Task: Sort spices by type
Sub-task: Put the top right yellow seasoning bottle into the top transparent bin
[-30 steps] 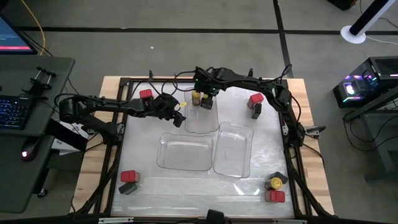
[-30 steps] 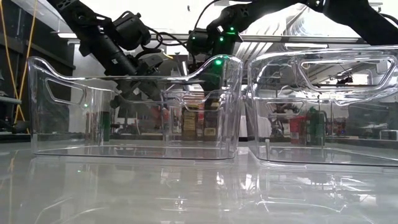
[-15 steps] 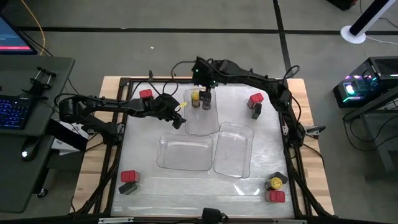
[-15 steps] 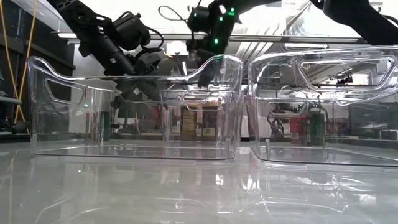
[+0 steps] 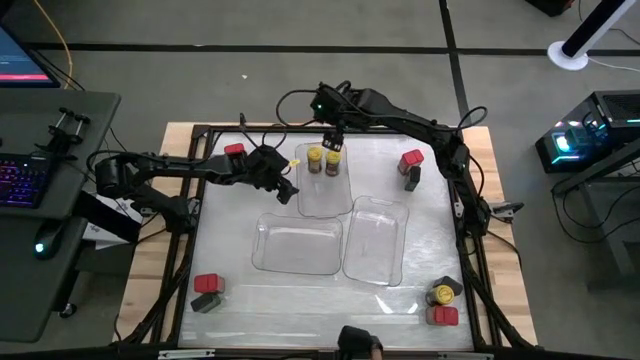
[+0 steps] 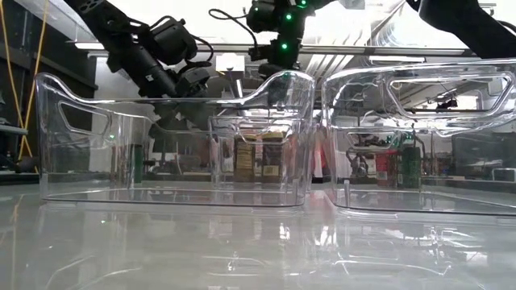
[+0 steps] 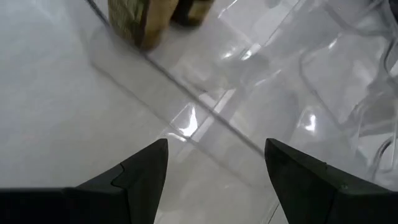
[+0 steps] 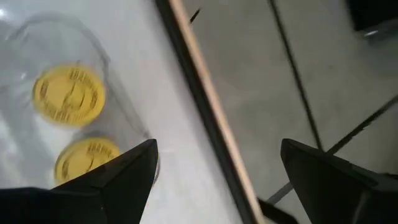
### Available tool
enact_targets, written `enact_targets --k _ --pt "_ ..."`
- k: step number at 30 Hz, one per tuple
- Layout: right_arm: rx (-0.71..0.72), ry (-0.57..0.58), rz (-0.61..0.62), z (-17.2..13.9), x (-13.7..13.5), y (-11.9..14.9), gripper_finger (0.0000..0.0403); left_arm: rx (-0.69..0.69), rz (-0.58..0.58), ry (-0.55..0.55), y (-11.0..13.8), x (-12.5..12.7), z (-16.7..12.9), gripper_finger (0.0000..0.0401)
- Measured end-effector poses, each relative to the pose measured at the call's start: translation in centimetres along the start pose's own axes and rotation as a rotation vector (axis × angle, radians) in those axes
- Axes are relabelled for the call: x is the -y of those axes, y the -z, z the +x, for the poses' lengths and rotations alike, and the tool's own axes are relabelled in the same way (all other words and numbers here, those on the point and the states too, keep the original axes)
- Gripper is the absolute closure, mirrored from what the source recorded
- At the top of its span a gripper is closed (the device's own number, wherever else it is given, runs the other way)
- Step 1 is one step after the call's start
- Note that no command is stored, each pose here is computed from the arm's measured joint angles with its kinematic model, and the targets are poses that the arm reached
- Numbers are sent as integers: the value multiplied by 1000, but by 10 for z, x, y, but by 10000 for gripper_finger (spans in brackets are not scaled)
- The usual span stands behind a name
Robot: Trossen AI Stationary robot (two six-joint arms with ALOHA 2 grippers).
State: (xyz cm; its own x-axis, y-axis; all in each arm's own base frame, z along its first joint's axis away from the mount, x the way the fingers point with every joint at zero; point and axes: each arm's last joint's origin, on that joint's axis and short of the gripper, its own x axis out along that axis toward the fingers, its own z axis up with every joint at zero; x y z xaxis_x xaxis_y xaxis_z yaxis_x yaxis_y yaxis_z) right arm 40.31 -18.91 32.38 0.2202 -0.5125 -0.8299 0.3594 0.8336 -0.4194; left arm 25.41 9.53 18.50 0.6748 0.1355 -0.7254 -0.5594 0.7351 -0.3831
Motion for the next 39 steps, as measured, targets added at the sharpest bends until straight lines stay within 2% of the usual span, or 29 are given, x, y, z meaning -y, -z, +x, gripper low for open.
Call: enact_targets --k 2,6,10,12,14,16,17,18,21,24,27,30,33,39 --pt "-25 -37 -7 2 0 3 64 10 18 36 -7 0 -2 146" --pt "-40 -41 -43 0 1 5 68 10 54 68 -19 0 -8 146" --pt "-60 -77 -57 -12 4 7 110 -35 44 20 -33 -3 -18 146" --pt "-113 -94 -68 -16 4 13 161 -77 17 -20 -37 -7 -24 146" --pt "-168 -123 -70 -15 2 19 239 -98 10 -74 -37 -13 -29 146" --pt "-233 -208 -61 -11 2 27 336 -94 5 -154 -33 -18 -32 146" --pt "-255 -259 -55 -7 1 30 367 -87 5 -185 -30 -20 -33 148" --pt "-268 -303 -35 -3 2 33 381 -84 -1 -212 -26 -23 -34 150" --pt "-285 -332 20 7 4 42 384 -71 -43 -255 -11 -29 -33 171" --pt "-224 -388 86 12 7 52 399 -50 -94 -267 7 -34 -30 218" --pt "-177 -472 174 18 5 66 400 -21 -143 -262 21 -37 -25 291" --pt "-160 -503 236 23 0 79 401 36 -172 -234 22 -37 -20 376" --pt "-140 -522 284 30 -8 86 402 105 -162 -210 14 -38 -15 389" --pt "-22 -545 347 44 -29 79 402 132 -104 -270 7 -53 -4 400"
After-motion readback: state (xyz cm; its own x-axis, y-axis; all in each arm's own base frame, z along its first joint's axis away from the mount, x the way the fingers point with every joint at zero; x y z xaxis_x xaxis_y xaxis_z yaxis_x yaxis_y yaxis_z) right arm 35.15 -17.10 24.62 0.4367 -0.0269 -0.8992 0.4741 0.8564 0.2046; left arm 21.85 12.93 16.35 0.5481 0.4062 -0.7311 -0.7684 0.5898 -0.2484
